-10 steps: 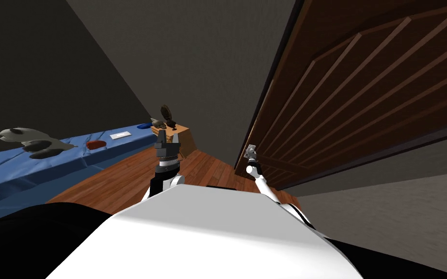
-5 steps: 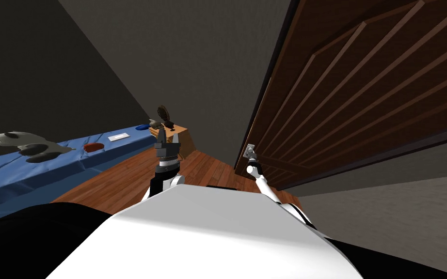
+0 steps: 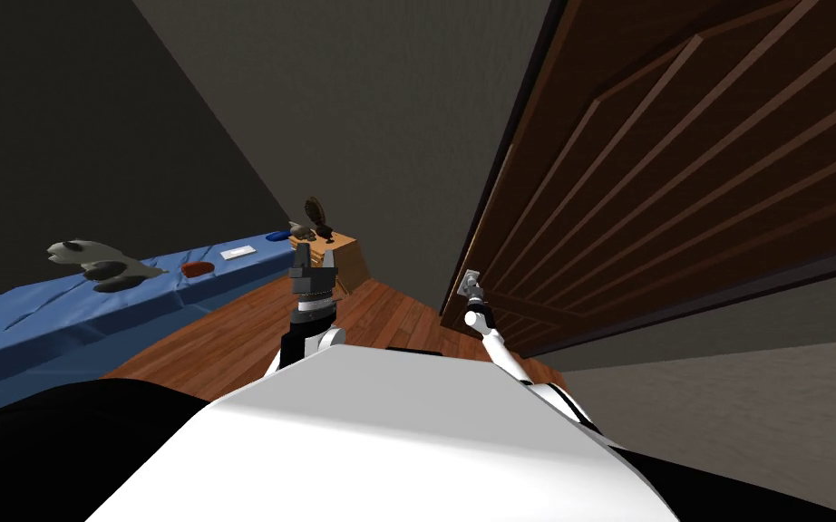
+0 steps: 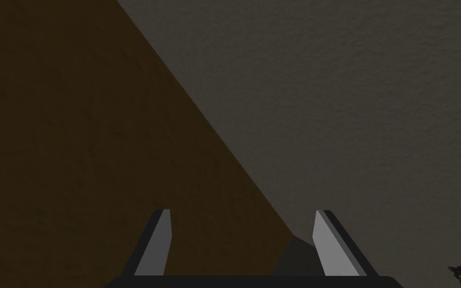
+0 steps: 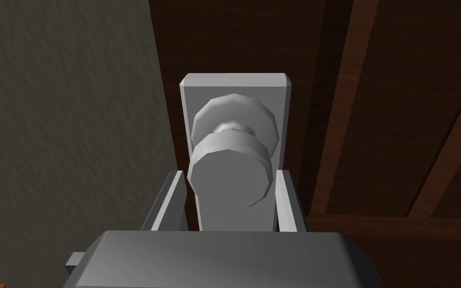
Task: Pull the door open
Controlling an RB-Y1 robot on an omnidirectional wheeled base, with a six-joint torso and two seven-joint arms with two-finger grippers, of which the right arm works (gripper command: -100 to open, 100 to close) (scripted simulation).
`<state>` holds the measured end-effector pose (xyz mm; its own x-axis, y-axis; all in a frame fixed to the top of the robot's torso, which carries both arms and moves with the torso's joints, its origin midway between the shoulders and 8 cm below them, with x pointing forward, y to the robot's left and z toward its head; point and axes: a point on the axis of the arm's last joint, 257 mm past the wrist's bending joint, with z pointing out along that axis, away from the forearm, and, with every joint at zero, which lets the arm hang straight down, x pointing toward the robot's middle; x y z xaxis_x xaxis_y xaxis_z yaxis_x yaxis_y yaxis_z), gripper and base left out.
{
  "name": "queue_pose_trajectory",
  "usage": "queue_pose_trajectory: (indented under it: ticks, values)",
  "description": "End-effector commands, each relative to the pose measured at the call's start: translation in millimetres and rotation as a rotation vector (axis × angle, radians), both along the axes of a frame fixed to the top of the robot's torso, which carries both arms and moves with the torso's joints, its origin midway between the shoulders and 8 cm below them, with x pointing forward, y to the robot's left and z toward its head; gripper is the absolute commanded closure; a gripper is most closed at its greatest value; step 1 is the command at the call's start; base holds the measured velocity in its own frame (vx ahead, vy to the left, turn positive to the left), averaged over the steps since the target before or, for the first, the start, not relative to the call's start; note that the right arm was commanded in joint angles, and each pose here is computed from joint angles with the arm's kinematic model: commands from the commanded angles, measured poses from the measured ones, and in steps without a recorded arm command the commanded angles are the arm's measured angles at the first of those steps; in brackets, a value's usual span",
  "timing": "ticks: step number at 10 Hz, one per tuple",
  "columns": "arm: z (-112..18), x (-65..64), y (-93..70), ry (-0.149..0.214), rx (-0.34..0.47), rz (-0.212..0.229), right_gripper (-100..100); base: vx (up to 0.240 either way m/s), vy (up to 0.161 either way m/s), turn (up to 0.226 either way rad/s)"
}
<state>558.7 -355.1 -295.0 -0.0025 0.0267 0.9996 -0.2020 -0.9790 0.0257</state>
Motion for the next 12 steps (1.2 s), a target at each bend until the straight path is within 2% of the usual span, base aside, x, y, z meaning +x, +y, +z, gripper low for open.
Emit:
queue_pose_trajectory:
  ticks: [1, 4, 8, 9, 10, 12]
  values:
    - [-3.4, -3.0, -0.5, 0.006, 0.011, 0.013, 100, -0.165, 0.013, 0.151]
    - [-2.5, -10.7, -19.9, 0.003, 0.018, 0.019, 100, -0.212, -0.029, 0.187]
    - [-1.3, -19.6, -40.0, 0.003, 0.027, 0.027, 100, -0.194, -0.075, 0.173]
    - [-3.3, -19.7, -37.5, 0.008, 0.025, 0.025, 100, -0.088, -0.024, 0.036]
    - [-4.0, -22.4, -33.2, 0.009, 0.026, 0.047, 100, -0.146, -0.035, 0.105]
    - [-2.9, -24.0, -30.2, 0.007, 0.025, 0.063, 100, -0.194, -0.067, 0.099]
